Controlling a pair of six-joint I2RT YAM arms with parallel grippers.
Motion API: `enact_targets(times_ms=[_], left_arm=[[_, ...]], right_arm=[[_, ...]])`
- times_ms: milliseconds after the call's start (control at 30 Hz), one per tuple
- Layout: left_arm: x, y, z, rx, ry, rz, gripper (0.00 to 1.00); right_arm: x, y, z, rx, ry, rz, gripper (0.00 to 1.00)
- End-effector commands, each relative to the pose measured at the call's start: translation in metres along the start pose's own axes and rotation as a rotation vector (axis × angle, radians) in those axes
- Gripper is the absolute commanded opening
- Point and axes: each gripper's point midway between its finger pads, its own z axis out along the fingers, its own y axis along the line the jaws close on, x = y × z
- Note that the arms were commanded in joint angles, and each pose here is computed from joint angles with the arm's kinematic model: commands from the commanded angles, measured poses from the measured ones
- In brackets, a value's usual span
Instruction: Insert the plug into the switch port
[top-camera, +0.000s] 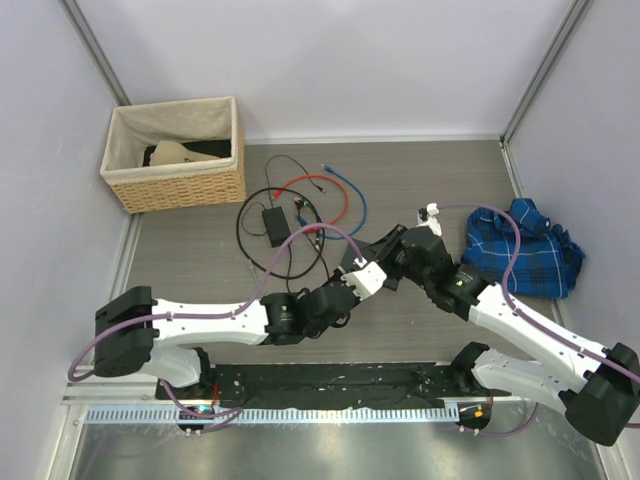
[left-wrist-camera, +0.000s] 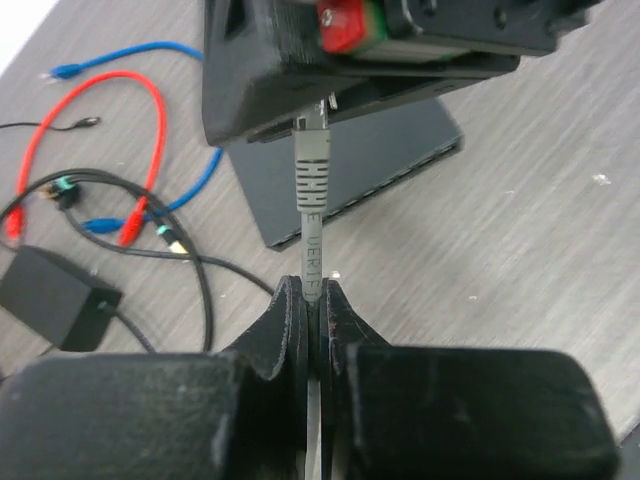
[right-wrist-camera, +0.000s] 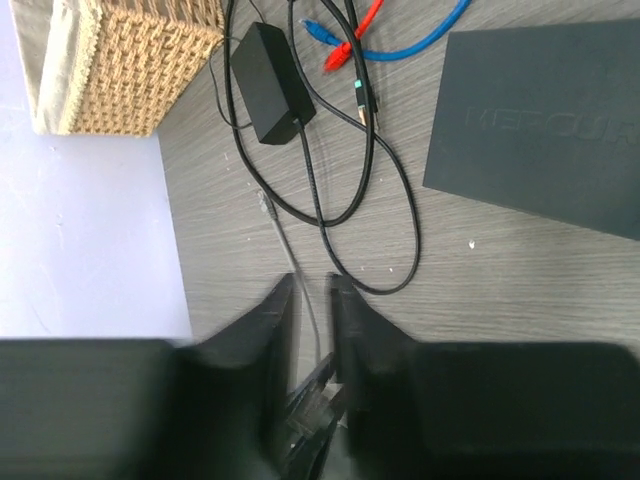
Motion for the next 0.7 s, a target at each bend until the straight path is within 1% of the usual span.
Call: enact_targets(times_ms=[0,33,67,100,133,167,200,267,300,333,433,467,500,533,567,600,667], left_arm=[[-0.020,0.005,-0.011,0.092,-0.064,-0.198,0.00],[-0.025,0.009,-0.016,0.124,-0.076,-0.246,0.00],[-0.024,0.004,-0.019,0.193,-0.071,-0.281,0.00],[-0.016,0.010,-0.018,0.207,-0.053,-0.337,0.00],[-0.020,0.015,-0.023,0.232,-0.070,-0.373,0.00],[-0.022,0.008,-0.028,0.305,-0.074,-0.393,0.00],[-0.017,0.014,-0.027,0.312,-0.063,-0.419,0.00],[-0.019,0.014,-0.031,0.364,-0.060,-0.472,0.00],[-0.020,0.014,-0.033,0.410,-0.055,-0.496,0.00],[-0.019,0.013,-0.035,0.434,-0.046,-0.527,0.00],[-0.019,0.013,-0.037,0.492,-0.040,-0.579,0.00],[-0.022,0.012,-0.037,0.513,-0.047,-0.600,0.00],[-0.023,0.008,-0.040,0.553,-0.044,-0.611,0.00],[-0.023,0.007,-0.040,0.567,-0.045,-0.622,0.00],[-0.030,0.005,-0.044,0.604,-0.063,-0.648,0.00],[-0.031,0.005,-0.044,0.607,-0.070,-0.653,0.00],[-0.034,0.005,-0.047,0.624,-0.078,-0.661,0.00]], right_arm=[[-0.025,0.030,-0.012,-0.101,-0.101,-0.064,0.47],[-0.029,0.034,-0.015,-0.115,-0.115,-0.090,0.53],[-0.034,0.038,-0.020,-0.132,-0.132,-0.134,0.58],[-0.038,0.042,-0.024,-0.149,-0.148,-0.164,0.66],[-0.039,0.047,-0.027,-0.175,-0.149,-0.194,0.69],[-0.044,0.050,-0.031,-0.191,-0.167,-0.249,0.71],[-0.047,0.054,-0.034,-0.213,-0.177,-0.278,0.74],[-0.045,0.060,-0.038,-0.261,-0.169,-0.334,0.75],[-0.051,0.066,-0.042,-0.299,-0.191,-0.374,0.77],[-0.042,0.073,-0.046,-0.362,-0.154,-0.412,0.77],[-0.041,0.092,-0.055,-0.498,-0.153,-0.491,0.77],[-0.034,0.095,-0.058,-0.544,-0.122,-0.509,0.77],[-0.036,0.102,-0.060,-0.588,-0.131,-0.516,0.77],[-0.038,0.100,-0.057,-0.597,-0.129,-0.520,0.78],[-0.031,0.101,-0.055,-0.669,-0.066,-0.527,0.77],[-0.034,0.104,-0.055,-0.701,-0.071,-0.520,0.77],[-0.035,0.102,-0.049,-0.711,-0.050,-0.506,0.76]])
